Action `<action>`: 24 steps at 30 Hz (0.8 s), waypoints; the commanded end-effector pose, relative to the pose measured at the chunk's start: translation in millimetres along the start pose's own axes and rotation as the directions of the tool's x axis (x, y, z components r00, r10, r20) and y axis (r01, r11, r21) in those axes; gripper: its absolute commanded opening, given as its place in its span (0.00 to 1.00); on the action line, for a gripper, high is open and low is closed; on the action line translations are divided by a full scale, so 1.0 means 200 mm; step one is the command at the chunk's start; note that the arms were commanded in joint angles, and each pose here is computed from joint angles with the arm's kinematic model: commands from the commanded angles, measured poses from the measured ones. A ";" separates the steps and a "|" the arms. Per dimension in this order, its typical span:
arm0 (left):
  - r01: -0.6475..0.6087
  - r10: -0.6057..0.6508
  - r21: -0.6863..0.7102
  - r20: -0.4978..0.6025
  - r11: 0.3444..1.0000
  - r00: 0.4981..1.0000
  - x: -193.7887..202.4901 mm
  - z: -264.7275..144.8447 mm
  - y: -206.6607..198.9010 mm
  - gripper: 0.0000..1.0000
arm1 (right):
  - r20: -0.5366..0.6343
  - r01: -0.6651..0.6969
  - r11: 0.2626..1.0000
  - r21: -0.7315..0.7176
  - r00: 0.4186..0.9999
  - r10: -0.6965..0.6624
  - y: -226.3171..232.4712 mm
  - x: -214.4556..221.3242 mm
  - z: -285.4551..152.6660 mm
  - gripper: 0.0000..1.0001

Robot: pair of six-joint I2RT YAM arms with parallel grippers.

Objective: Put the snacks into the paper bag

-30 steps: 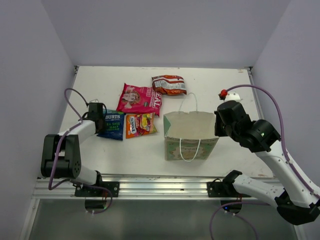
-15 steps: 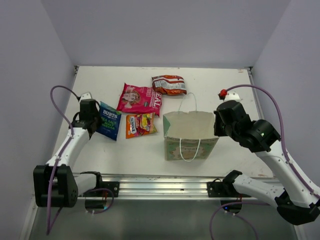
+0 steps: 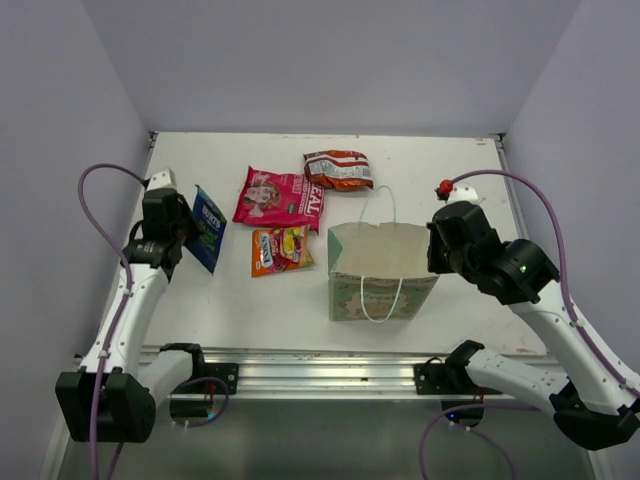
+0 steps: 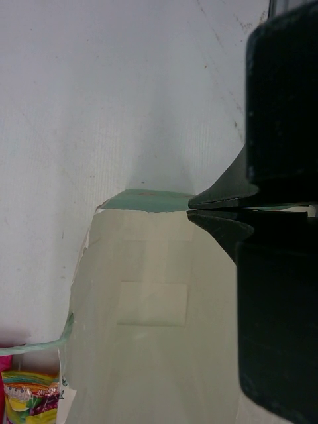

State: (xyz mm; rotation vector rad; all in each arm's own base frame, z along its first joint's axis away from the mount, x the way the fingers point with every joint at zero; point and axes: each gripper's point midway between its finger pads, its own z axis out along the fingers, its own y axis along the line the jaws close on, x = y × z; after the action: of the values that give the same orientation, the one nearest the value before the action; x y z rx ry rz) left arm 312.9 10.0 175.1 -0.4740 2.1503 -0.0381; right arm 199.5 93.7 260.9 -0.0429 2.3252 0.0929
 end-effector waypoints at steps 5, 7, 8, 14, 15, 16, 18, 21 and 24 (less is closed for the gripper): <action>0.023 -0.043 0.170 0.117 0.985 0.992 -0.26 -0.23 -0.18 0.00 | 0.020 -0.013 0.999 -0.030 1.000 0.014 0.03 -0.02 0.00 0.00; 0.014 -0.044 0.211 0.135 0.977 0.990 -0.31 -0.29 -0.23 0.00 | 0.020 -0.013 0.999 -0.030 1.000 0.014 0.03 -0.02 0.00 0.00; 0.001 -0.035 0.232 0.146 0.973 0.989 -0.33 -0.32 -0.25 0.00 | 0.020 -0.014 0.999 -0.028 1.000 0.015 0.03 -0.02 0.00 0.00; -0.120 0.030 0.454 0.199 0.883 0.979 -0.41 -0.55 -0.48 0.00 | 0.013 -0.010 1.000 -0.030 1.000 0.011 0.04 -0.02 0.01 0.00; -0.136 0.043 0.494 0.195 0.859 0.980 -0.40 -0.59 -0.53 0.00 | 0.011 -0.010 0.999 -0.030 1.000 0.010 0.04 -0.02 0.01 0.00; -0.157 0.053 0.527 0.208 0.835 0.977 -0.42 -0.64 -0.57 0.00 | 0.010 -0.010 0.999 -0.032 1.000 0.010 0.04 -0.02 0.01 0.00; -0.181 0.070 0.586 0.207 0.790 0.976 -0.42 -0.71 -0.64 0.00 | 0.005 -0.008 0.999 -0.033 1.000 0.008 0.04 -0.01 0.02 0.00; -0.218 0.080 0.671 0.232 0.709 0.970 -0.47 -0.84 -0.75 0.00 | 0.002 -0.005 0.999 -0.036 1.000 0.005 0.05 -0.01 0.02 0.00; -0.228 0.062 0.770 0.238 0.596 0.969 -0.52 -1.00 -0.87 0.00 | 0.001 -0.006 0.999 -0.037 1.000 0.006 0.05 -0.01 0.02 0.00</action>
State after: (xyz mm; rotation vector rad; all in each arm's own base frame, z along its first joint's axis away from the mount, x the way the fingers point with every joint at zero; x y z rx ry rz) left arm 282.3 -115.5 365.2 0.0785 1.8472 -0.6413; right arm 200.3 98.2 258.8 -0.0513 2.3337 0.1108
